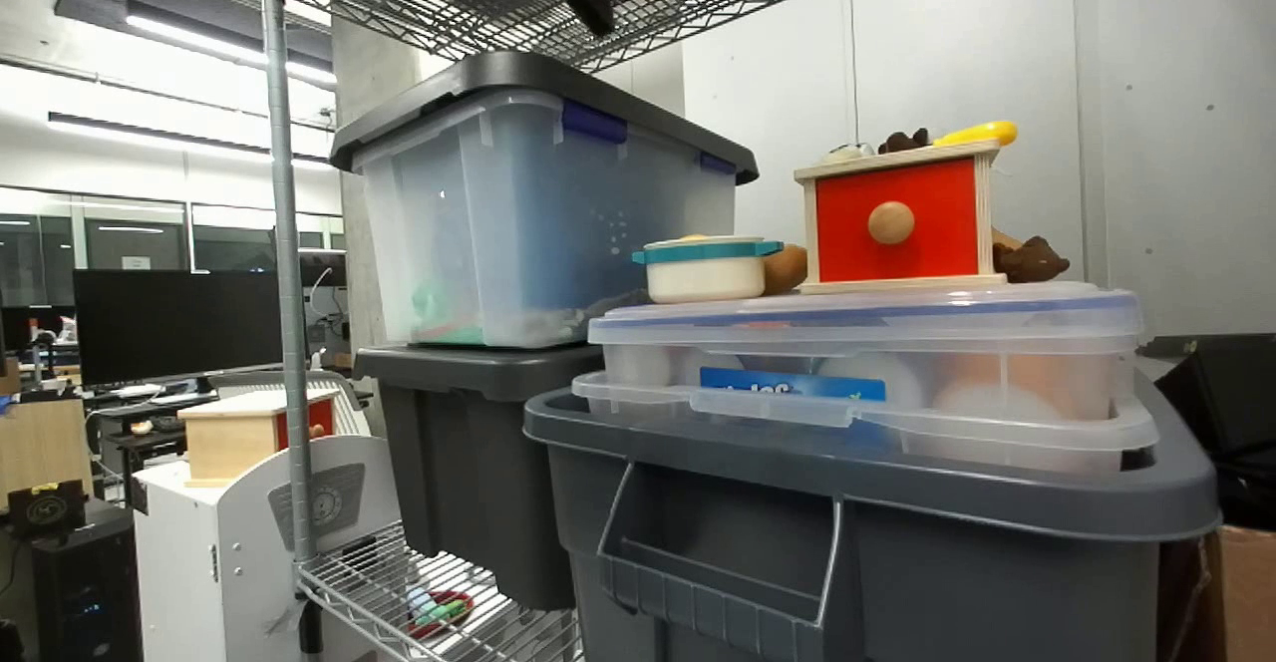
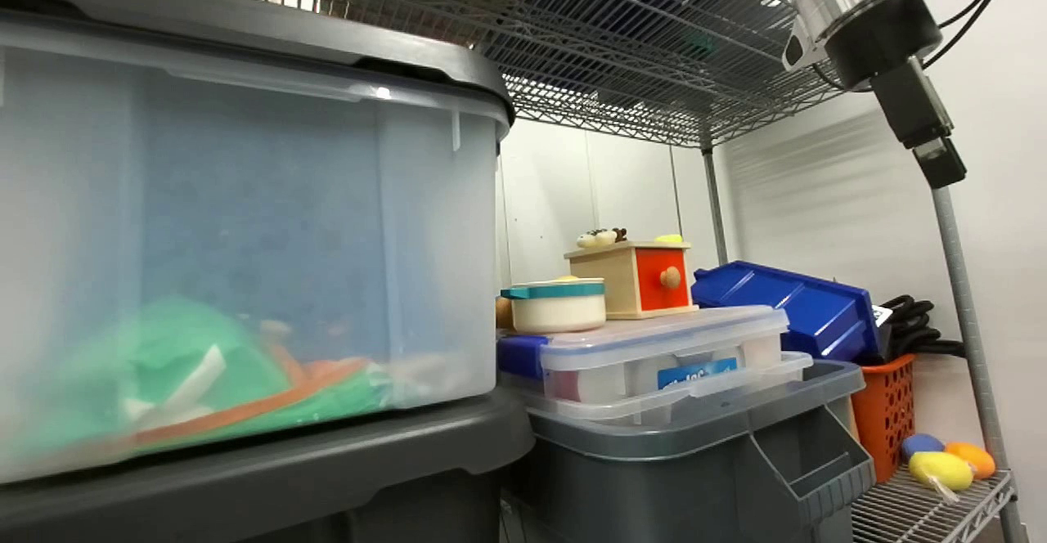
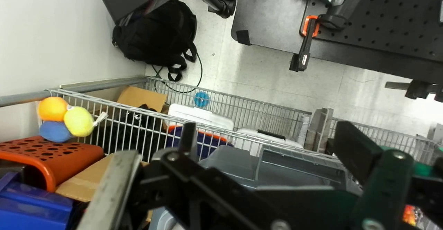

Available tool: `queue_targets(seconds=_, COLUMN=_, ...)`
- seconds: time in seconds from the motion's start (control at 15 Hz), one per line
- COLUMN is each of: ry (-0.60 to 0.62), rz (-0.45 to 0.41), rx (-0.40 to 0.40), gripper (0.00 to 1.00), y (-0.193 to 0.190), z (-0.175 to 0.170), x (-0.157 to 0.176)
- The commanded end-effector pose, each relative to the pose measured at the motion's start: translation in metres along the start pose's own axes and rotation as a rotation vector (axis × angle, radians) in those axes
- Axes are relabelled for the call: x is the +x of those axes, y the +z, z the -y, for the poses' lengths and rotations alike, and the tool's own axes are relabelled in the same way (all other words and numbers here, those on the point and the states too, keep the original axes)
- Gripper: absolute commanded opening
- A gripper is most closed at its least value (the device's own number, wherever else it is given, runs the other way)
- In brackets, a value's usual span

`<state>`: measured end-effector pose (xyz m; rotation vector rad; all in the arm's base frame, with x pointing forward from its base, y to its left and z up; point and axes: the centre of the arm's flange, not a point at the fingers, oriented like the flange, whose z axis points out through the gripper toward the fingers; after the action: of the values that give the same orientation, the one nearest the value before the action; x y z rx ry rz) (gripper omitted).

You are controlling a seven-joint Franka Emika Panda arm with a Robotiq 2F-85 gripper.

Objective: Open the red drawer, pick up the knife from the top of the drawer and put it in the red drawer

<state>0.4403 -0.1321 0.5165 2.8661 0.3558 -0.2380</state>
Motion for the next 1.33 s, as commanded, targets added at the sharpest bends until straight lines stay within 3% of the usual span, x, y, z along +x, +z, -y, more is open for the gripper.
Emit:
queue_targets(seconds=0.0, ry=0.010, rz=0.013, rx=0.003, gripper=1.00, y=-0.002, z=0.012, x=0.009)
queue_targets(seconds=0.6, ry=0.119, rz=-0.002, rx=0.040, gripper=1.00, y=0.018, z=0.017, x=0.025)
queue_targets(seconds=1.0, ry=0.164, rz=-0.130, rx=0.098, gripper=1.00, y=0.026, z=0.009, x=0.027)
queue_targets(seconds=1.27, ry=0.135, rz=-0.264, rx=0.037, gripper=1.00, y=0.036, z=-0.002, x=0.028)
